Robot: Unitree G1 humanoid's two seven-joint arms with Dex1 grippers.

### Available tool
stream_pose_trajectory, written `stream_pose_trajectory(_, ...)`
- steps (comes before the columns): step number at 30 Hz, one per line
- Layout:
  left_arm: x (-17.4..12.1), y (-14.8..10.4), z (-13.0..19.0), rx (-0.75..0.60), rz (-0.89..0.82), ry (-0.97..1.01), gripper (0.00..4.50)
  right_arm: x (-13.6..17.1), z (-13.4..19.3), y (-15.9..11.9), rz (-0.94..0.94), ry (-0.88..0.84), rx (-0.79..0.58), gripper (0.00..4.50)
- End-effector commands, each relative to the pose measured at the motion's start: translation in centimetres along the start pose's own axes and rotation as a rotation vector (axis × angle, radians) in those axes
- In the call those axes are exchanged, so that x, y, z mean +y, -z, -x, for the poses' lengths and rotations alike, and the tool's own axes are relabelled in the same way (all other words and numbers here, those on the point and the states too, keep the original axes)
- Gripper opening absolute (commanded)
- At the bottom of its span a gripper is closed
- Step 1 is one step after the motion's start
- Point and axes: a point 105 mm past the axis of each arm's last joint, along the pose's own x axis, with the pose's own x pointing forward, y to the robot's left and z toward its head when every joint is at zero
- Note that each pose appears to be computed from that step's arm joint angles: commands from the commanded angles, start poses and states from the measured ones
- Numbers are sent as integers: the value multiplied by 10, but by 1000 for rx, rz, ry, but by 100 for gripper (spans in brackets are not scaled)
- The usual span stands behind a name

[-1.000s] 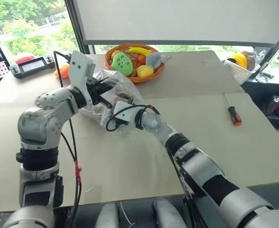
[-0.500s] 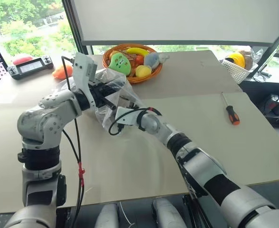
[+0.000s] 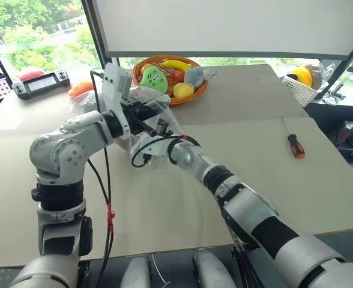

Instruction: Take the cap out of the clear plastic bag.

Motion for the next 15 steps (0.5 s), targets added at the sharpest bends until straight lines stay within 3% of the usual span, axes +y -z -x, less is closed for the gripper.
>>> stream_pose_trajectory(1, -14, -14, -1, -40, -52, 50, 0, -8, 0, -1, 4, 24, -11, 277)
stream_pose_trajectory(4, -15, -13, -1, -38, -54, 48, 0, -8, 1, -3, 7, 24, -25, 190)
stream_pose_trajectory(9, -14, -9, 0, -26, -63, 42, 0, -7, 3, -3, 12, 26, -50, 9)
stream_pose_trajectory(15, -14, -3, 1, -8, -71, 38, 0, -3, 15, -10, -98, 4, -160, 9)
